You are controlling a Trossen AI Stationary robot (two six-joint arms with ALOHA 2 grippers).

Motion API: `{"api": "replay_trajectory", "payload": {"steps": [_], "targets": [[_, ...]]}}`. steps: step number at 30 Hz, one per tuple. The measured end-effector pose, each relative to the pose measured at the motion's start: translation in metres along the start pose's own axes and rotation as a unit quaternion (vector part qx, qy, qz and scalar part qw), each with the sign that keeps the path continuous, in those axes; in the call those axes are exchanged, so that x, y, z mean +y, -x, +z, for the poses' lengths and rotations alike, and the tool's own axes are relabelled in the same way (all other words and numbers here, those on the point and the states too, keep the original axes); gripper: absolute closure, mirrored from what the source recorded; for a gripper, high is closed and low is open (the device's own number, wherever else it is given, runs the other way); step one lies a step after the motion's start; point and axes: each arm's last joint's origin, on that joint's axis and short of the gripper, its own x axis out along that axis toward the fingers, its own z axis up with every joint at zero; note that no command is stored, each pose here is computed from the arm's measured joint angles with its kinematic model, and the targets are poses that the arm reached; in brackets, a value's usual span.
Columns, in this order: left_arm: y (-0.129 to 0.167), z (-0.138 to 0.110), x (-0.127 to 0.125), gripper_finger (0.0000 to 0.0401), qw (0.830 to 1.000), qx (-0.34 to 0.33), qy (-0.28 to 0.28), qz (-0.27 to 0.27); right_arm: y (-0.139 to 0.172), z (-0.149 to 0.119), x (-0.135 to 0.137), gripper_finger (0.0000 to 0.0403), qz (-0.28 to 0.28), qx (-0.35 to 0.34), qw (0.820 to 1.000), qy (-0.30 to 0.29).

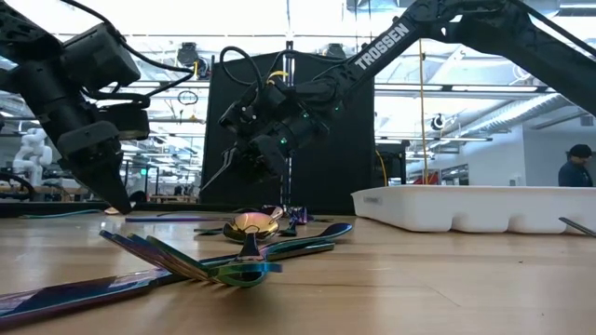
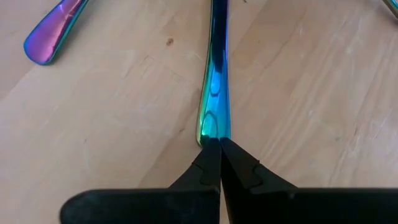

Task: Sort silverware
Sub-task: Put the blue knife into the utensil organizer

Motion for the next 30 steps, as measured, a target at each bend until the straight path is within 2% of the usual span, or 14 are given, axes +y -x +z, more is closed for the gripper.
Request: {"api": "replay_trajectory", "payload": {"steps": [25,30], "targets": [[-0.008,-0.002,0.000,0.0401,1.000,0.021,-0.003,0.014,-0.001,0.001,0.001,0.0403,0.002,0.000,1.000,0.004],[-0.008,-0.002,0.000,0.0401,1.000,0.024,0.001,0.014,-0.012,-0.004,0.009,0.0376,0.013,0.005,0.999,0.031]]}}
